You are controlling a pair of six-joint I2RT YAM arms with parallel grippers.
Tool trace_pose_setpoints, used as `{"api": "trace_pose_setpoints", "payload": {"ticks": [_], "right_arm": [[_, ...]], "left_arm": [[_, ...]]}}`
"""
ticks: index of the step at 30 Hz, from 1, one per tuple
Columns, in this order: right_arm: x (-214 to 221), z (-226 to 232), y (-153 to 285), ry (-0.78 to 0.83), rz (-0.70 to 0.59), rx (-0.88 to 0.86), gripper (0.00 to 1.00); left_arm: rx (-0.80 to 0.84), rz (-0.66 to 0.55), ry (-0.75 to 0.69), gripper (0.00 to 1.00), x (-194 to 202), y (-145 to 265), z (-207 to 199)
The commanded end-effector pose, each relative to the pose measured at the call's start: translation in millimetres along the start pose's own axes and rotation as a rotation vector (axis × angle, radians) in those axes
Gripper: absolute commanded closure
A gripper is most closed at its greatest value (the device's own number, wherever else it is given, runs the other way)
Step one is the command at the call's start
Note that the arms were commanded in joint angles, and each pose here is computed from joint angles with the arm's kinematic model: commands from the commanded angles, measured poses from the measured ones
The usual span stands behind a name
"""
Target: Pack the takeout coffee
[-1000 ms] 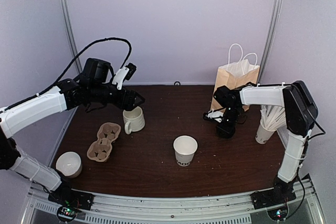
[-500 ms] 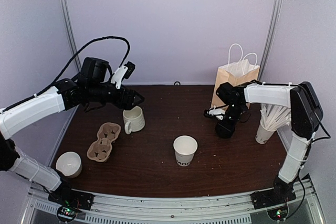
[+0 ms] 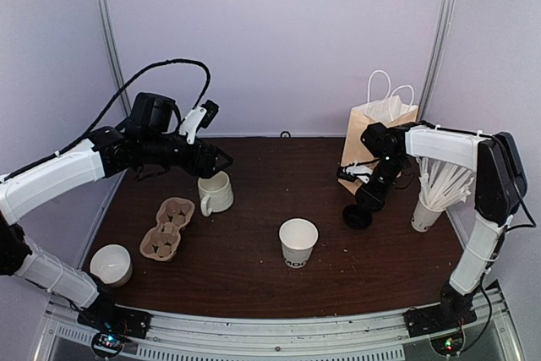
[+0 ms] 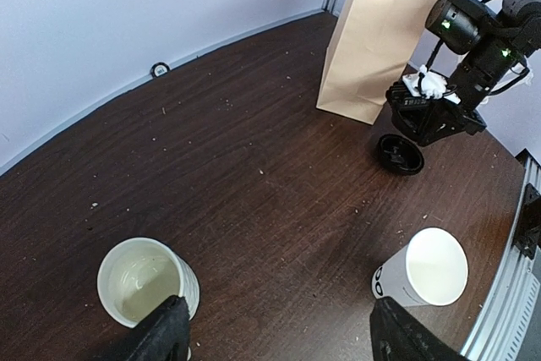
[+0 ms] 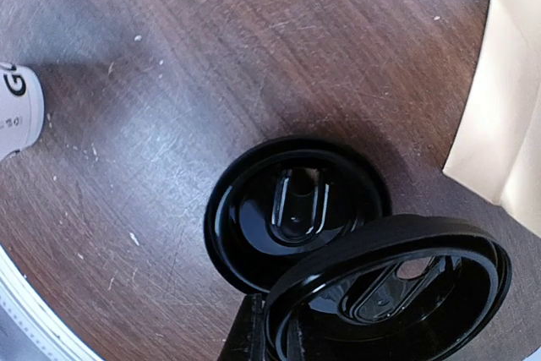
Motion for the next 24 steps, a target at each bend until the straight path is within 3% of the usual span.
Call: {"api": "trace_pose_setpoints", "payload": {"ticks": [1, 5, 10, 14, 16, 24], "right_arm": [[3.0, 7.8, 14.0, 0.059, -0.001, -0.020, 0.92], [-22.4, 38.2, 53.0, 0.105, -0.196, -0.162, 0.92], [-65.0, 69.8, 109.4, 0.137, -0.502, -0.346, 0.93], [-93.7, 89.1, 148.9, 0.155, -0.642, -0.488, 0.93], [-107.7, 98.1, 171.4, 0.156, -0.725, -0.565, 0.93], [-143.4, 113.7, 236.1, 0.135, -0.945, -0.806, 0.93]], "left_arm": [[0.019, -0.013, -0.019, 0.23, -7.5, -1.2, -2.8], [0.092, -0.042, -0.055, 0.23, -7.2, 0.2, -12.7], [0.233, -0.195, -0.151, 0.19, -3.7, 15.4, -31.3], [0.290, -0.293, -0.228, 0.18, -8.0, 20.6, -41.2], [0.322, -0.367, -0.261, 0.03, -12.8, 26.3, -50.9], [0.374, -0.598, -0.455, 0.04, -47.5, 34.0, -107.8]]}}
Point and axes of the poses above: each gripper's point midway between its finger pads, its own y axis back along the fingers, its own z axis along the line the jaws close on, x = y × z, the point moved 3 cm from there along y, back along the fingers, and after that the axes turned 9 degrees about y, right-handed, at the moved point
